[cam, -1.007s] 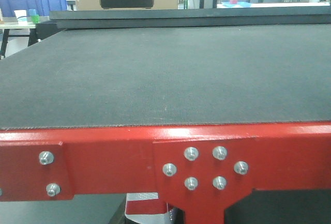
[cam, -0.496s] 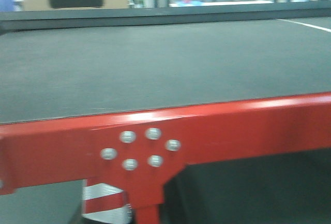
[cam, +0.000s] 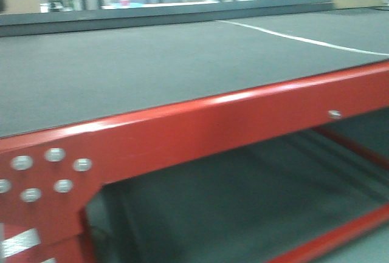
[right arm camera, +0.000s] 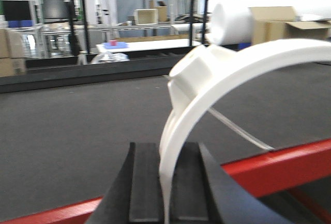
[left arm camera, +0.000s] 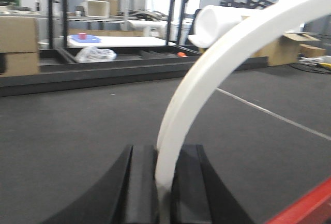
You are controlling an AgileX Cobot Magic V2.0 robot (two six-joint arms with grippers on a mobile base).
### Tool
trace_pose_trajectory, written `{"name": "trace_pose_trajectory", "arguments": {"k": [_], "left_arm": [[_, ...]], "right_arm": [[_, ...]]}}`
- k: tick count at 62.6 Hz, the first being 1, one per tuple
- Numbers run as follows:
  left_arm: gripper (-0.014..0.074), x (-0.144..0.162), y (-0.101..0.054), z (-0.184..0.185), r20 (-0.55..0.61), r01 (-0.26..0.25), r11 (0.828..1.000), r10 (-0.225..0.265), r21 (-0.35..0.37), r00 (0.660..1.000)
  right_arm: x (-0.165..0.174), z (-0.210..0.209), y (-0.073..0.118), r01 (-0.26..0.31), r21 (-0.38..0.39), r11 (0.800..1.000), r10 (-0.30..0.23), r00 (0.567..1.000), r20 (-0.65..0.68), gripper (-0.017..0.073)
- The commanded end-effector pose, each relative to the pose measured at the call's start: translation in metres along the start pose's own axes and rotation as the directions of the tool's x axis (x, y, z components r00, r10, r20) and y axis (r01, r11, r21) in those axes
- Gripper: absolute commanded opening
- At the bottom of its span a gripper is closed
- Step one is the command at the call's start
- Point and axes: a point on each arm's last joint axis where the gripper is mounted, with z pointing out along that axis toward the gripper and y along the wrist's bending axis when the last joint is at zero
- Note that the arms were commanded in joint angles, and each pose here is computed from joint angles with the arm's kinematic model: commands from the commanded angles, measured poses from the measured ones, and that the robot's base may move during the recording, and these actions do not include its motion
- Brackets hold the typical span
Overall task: Grab PVC pipe and place in blue bin
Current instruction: 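Drive the base along the red table carrying both pieces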
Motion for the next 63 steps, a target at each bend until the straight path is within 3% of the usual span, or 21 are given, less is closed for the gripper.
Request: {"name": "trace_pose_trajectory", "arguments": {"k": [1,63], "left_arm": [[-0.0111,-0.0028,0.0003,-0.0015,0.028,-0.001,1.000,0.002,-0.003,1.000],[-0.0111,-0.0032,0.0002,-0.0015,0.031,-0.001,1.000,0.002,-0.002,1.000]], "right_arm": [[-0.0021,-0.0011,-0.0005,0.011,0.006,1.000,-0.011,1.000,0.026,-0.0163],[-0.0021,-0.0011,-0.0005,0.011,0.006,1.000,-0.011,1.000,0.026,-0.0163]]}}
